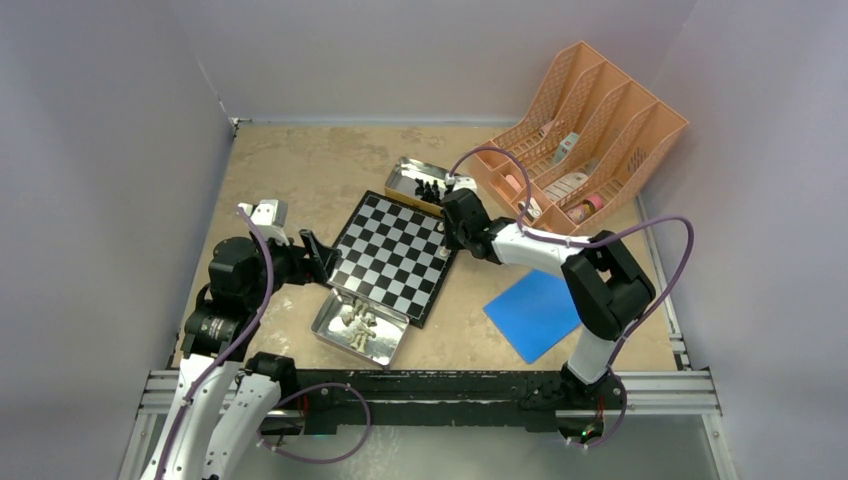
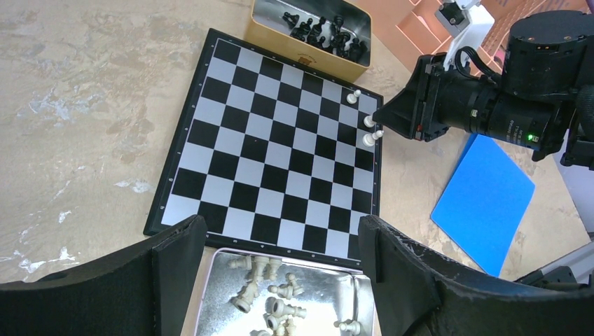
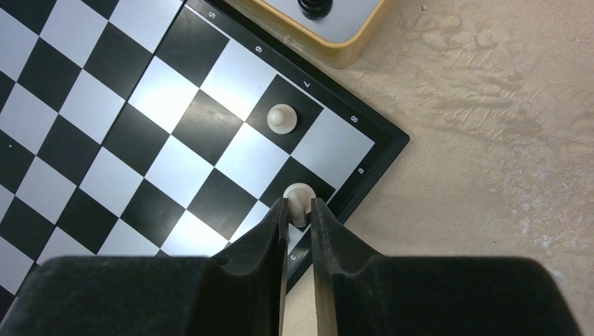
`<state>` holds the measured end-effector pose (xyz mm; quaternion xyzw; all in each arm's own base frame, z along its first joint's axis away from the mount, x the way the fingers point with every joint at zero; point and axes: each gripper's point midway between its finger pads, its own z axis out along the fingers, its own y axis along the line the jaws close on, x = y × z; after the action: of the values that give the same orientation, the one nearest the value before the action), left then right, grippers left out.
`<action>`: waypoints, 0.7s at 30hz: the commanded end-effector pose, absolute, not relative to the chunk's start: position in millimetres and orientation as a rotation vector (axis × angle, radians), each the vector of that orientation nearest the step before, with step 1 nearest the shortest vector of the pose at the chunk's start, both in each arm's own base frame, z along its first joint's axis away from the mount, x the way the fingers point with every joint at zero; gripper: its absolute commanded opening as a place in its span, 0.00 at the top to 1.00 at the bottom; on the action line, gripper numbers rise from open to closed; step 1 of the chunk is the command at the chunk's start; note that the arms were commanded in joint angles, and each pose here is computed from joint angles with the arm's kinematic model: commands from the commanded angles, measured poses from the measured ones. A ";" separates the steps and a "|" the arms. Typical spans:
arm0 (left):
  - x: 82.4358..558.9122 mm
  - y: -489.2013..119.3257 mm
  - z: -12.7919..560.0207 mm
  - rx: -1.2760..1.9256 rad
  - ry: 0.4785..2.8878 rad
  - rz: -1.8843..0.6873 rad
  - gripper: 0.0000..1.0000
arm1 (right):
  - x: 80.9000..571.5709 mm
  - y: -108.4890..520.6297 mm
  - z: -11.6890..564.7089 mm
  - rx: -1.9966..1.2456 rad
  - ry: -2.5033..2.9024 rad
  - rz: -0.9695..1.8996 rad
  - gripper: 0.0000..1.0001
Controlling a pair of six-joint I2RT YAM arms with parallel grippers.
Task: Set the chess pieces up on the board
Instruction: Place the chess piece on the chessboard.
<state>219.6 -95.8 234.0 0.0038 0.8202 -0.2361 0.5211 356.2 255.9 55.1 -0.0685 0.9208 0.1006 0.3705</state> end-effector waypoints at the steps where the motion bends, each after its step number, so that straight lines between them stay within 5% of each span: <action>1: 223.3 -95.8 242.5 0.011 1.927 -0.569 0.21 | 363.5 256.4 87.5 -0.130 2.299 0.284 0.79; 21: 224.9 -112.8 255.1 0.082 1.922 -0.662 0.20 | 337.0 289.0 174.7 -0.294 2.150 0.550 0.74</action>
<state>220.3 -102.0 229.1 0.0120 0.8264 -0.2478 0.5055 345.4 262.7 134.6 -0.0846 0.8933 0.1595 0.4116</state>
